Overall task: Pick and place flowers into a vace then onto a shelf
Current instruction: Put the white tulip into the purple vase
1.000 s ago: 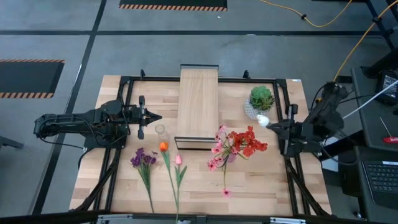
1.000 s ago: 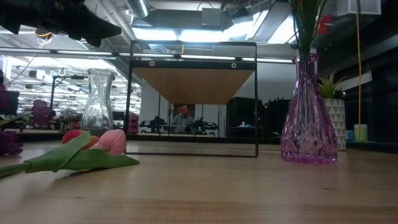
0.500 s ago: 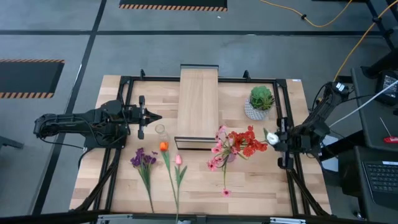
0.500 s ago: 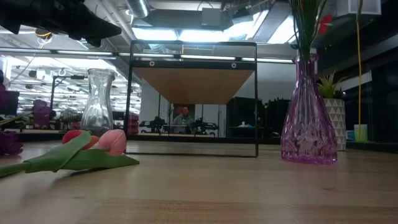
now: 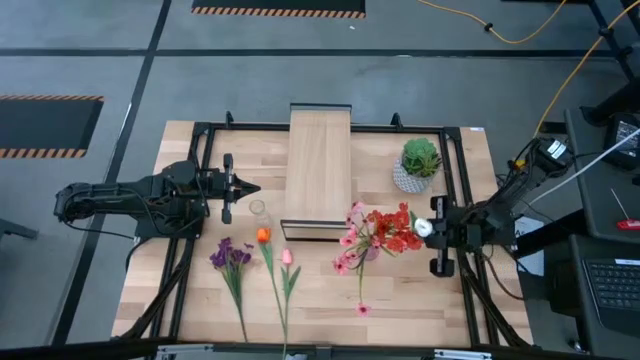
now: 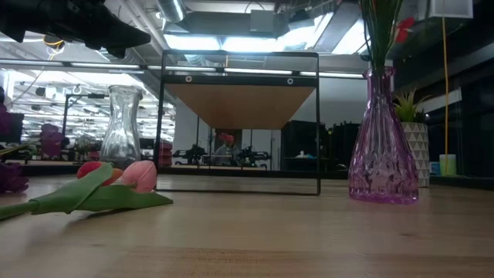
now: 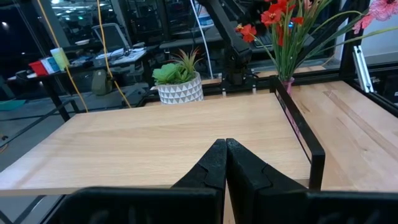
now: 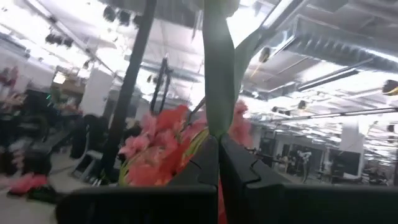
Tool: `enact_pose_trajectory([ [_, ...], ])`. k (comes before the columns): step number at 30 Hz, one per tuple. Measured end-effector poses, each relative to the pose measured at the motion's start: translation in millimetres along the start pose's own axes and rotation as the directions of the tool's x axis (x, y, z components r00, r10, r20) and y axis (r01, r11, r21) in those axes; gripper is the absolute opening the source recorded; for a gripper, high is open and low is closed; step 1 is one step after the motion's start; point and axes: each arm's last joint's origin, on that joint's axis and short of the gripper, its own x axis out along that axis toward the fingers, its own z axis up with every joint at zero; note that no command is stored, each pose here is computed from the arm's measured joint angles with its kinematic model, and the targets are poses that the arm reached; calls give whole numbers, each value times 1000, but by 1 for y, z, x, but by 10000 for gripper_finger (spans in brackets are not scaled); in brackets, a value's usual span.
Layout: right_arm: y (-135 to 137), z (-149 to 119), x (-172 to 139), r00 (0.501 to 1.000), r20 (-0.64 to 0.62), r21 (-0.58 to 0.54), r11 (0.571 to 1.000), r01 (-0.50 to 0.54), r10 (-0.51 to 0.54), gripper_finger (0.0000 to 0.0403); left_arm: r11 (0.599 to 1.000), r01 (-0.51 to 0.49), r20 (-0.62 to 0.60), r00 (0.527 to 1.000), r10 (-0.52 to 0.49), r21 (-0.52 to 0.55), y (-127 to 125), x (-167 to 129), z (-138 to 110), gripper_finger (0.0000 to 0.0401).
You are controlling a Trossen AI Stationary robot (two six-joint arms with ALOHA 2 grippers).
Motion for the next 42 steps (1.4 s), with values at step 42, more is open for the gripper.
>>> enact_pose_trajectory([
  [42,0,-2,26,992,-31,-50,992,117,-119,0,1000,-1,0,1000,1,0,0,0,0,4],
])
